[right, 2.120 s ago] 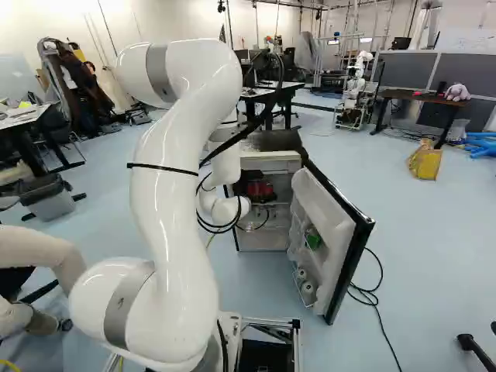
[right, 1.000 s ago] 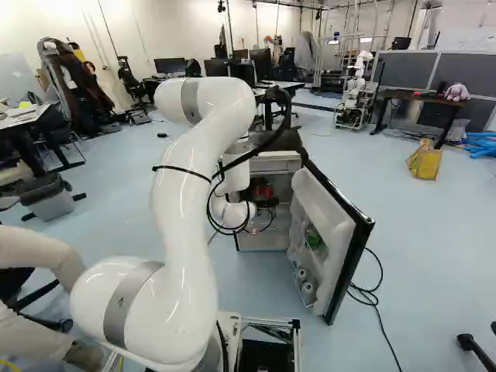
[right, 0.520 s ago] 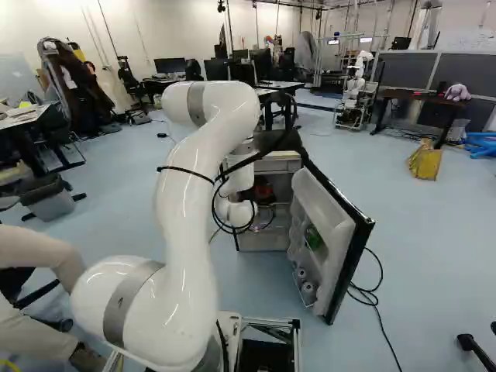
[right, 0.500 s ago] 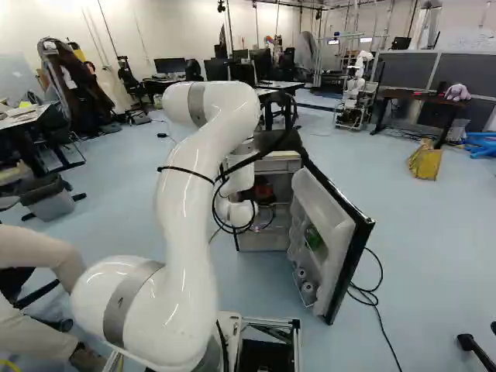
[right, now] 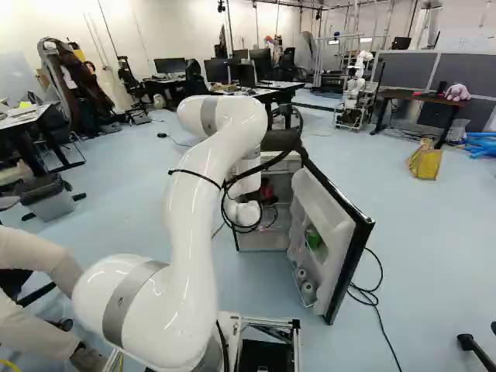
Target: Grab a drink from the fridge
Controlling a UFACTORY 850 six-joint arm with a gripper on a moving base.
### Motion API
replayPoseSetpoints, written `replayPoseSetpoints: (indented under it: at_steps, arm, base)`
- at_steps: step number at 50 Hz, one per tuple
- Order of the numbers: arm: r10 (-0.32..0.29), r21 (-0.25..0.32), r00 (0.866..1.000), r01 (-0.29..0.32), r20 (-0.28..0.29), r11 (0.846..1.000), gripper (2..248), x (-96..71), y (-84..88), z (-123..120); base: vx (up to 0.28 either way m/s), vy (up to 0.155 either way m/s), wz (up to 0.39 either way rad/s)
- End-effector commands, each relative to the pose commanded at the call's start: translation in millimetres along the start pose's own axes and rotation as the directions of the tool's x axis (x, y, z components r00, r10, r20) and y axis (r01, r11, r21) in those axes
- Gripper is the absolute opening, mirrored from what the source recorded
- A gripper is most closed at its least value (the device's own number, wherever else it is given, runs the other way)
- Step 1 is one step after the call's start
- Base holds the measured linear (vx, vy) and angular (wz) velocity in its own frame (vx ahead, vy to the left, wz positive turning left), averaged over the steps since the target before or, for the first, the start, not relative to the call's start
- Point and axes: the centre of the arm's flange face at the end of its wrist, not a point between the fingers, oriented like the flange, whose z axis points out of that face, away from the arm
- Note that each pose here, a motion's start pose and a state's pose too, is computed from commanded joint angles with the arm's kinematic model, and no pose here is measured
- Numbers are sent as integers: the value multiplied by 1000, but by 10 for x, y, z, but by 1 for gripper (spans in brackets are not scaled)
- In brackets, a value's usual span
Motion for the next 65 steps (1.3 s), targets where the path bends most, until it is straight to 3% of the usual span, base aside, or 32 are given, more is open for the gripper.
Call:
replayPoseSetpoints:
  at_steps: [11, 21, 33, 44, 65]
  arm:
    - [-1, -2, 1000, 1, -9, 1000, 247, -94, 9, 219]
    - [1, -2, 1000, -1, -9, 1000, 247, -130, 6, 268]
    - [95, -1, 995, -95, -9, 995, 247, -134, 5, 273]
    - [197, 0, 980, -197, -9, 980, 247, -134, 5, 273]
    - [217, 0, 976, -217, -9, 976, 247, -134, 5, 273]
  base:
    - [0, 0, 0]
    - [0, 0, 0]
    - [0, 0, 0]
    - [0, 0, 0]
    - [0, 0, 0]
